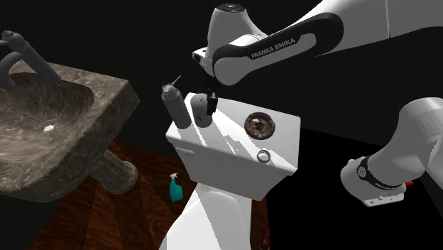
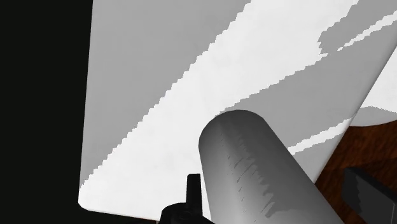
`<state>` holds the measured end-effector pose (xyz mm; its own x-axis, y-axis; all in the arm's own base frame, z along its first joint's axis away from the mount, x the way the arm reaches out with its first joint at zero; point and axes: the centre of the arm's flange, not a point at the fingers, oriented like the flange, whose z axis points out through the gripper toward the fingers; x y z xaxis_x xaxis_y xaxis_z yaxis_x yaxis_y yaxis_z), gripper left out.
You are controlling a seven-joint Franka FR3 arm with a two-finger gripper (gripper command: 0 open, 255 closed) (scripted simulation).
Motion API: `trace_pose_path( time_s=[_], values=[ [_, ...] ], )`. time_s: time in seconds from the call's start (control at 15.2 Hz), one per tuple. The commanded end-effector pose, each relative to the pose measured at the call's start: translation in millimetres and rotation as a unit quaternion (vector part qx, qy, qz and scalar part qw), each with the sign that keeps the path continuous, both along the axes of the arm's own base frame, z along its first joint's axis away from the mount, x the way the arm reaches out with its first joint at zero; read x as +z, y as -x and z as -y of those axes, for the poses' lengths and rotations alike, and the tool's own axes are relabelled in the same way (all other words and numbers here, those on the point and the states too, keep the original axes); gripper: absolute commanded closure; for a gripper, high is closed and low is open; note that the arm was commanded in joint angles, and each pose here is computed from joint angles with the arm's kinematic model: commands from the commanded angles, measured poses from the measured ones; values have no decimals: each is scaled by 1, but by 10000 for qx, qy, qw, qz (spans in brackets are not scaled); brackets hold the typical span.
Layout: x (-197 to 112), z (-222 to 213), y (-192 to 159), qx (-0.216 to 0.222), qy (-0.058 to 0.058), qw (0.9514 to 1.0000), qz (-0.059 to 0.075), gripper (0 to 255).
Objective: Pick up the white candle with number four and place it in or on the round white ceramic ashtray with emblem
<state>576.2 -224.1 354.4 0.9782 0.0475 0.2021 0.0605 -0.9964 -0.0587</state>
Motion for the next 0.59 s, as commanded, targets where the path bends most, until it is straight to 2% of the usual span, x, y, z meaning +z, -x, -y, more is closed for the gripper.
trace_pose_path(
  time_s=[0.0,0.46,0.53],
  values=[
    [-8,-1,-2,-1,0,10000,2,0],
    [-8,-1,-2,-1,0,10000,2,0],
    [-8,-1,-2,-1,0,10000,2,255]
  ],
)
